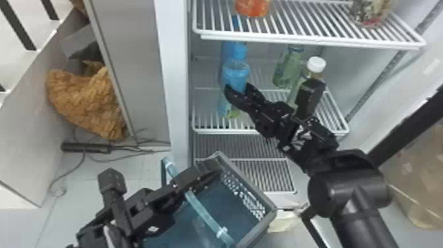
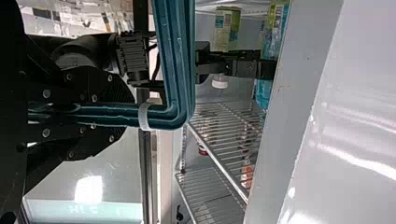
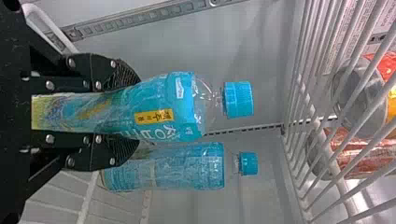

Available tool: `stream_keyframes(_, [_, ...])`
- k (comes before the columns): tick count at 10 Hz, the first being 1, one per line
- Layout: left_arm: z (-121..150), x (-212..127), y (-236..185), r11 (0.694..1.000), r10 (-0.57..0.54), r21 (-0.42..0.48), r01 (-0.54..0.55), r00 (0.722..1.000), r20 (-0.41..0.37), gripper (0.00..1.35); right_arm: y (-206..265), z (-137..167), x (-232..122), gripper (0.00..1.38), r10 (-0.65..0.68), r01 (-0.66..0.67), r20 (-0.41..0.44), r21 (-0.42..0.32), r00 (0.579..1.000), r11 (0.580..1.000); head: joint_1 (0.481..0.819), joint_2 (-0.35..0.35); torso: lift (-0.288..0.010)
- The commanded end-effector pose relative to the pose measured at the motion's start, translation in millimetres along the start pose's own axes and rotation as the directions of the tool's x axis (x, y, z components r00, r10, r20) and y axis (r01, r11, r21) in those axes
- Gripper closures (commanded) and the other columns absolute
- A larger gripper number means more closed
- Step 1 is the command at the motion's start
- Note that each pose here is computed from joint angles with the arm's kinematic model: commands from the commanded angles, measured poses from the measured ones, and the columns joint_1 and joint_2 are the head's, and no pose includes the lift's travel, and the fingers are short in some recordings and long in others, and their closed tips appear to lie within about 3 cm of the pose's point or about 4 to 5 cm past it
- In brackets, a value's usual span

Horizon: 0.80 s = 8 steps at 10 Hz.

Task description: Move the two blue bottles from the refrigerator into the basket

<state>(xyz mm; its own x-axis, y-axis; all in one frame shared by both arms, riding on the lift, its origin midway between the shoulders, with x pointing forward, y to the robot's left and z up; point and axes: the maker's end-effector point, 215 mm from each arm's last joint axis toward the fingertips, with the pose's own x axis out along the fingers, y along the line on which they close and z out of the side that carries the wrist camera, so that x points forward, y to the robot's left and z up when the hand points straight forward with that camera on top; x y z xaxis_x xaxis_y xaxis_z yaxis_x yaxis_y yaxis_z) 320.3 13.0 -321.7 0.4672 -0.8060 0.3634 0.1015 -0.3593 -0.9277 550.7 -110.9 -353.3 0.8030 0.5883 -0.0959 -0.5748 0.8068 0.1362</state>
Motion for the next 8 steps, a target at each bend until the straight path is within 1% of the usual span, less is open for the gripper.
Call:
stream_keyframes(1, [-0.7, 0.4, 0.2, 1.000, 0.000, 0.000, 0.000, 1.000, -0.002, 1.20, -0.4, 0.5, -4.1, 1.28, -0.002, 0.002, 0.001, -0.006, 1.000, 1.000, 0.695, -0.125, -0.220])
stream_keyframes(3, [-0.6, 0.0, 0.1, 1.000, 0.000, 0.000, 0.000, 1.000, -0.003, 1.20, 3.8, 3.3, -19.7, 1.28, -0.001, 0.001, 0.006, -0.003, 1.000, 1.000, 0.695, -0.130, -0.220])
stream_keyframes(6, [0.3, -1.2, 0.2, 1.000, 0.003, 0.003, -0.003, 1.000, -0.003, 1.20, 11.2, 18.5, -50.3, 1.28, -0.009, 0.009, 0.028, -0.005, 1.000, 1.000, 0.695, -0.146, -0.220])
stream_keyframes(8, [1.1, -2.1, 0.3, 1.000, 0.004, 0.005, -0.004, 1.000, -0.002, 1.20, 20.4, 19.8, -70.1, 1.28, -0.003, 0.003, 0.022, 0.010, 1.000, 1.000, 0.695, -0.158, -0.220])
